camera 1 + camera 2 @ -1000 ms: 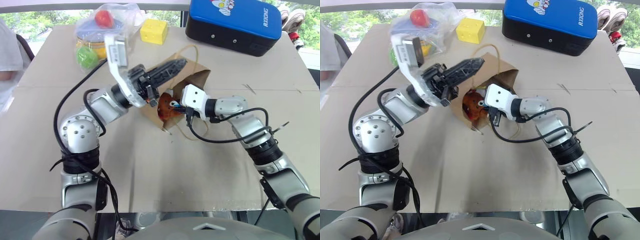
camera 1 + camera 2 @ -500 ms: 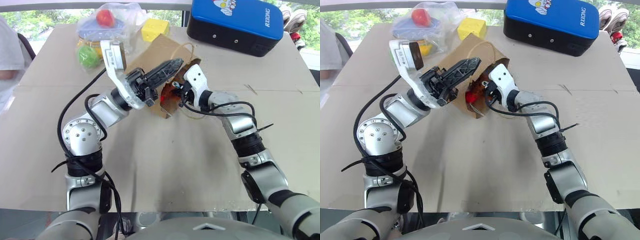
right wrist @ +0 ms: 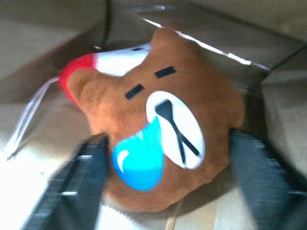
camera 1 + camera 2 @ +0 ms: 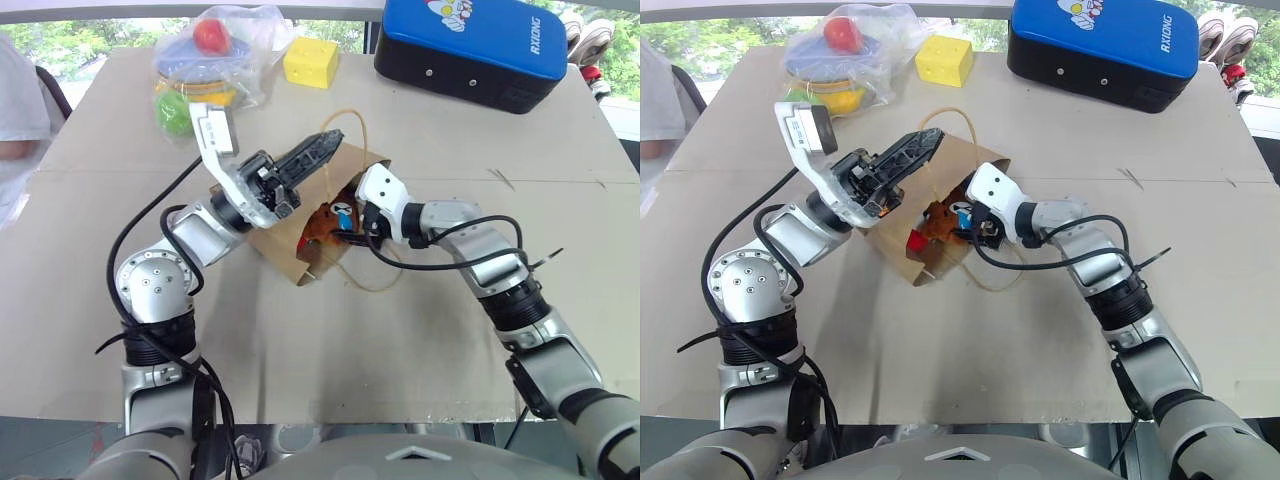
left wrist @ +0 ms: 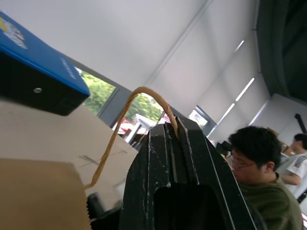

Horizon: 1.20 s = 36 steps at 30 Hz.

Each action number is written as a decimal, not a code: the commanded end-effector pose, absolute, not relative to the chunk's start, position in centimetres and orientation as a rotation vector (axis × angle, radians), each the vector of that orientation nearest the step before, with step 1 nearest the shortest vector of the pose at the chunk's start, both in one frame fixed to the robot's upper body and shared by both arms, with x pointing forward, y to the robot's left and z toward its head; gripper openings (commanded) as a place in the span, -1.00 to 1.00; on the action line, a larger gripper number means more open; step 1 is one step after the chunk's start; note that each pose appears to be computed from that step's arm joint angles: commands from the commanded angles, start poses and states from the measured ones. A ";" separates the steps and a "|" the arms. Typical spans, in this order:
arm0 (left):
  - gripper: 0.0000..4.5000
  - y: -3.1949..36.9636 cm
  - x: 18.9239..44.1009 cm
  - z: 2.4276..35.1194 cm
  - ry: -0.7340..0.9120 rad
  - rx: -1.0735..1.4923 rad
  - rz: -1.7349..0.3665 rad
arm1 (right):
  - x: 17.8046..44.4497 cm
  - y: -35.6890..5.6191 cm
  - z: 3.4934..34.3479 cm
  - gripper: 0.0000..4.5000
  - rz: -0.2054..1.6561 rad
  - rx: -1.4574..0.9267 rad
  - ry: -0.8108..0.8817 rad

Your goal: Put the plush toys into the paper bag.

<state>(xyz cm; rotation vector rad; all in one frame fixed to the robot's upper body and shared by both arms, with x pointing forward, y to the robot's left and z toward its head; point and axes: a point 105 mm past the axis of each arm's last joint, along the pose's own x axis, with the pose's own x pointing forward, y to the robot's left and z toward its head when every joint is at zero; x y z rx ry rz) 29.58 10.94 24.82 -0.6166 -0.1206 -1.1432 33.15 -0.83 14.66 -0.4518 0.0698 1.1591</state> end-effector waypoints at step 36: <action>-1.00 12.3 30.2 26.6 -0.246 -0.544 -1.078 | 27.9 -6.3 11.8 -0.98 0.942 0.411 0.414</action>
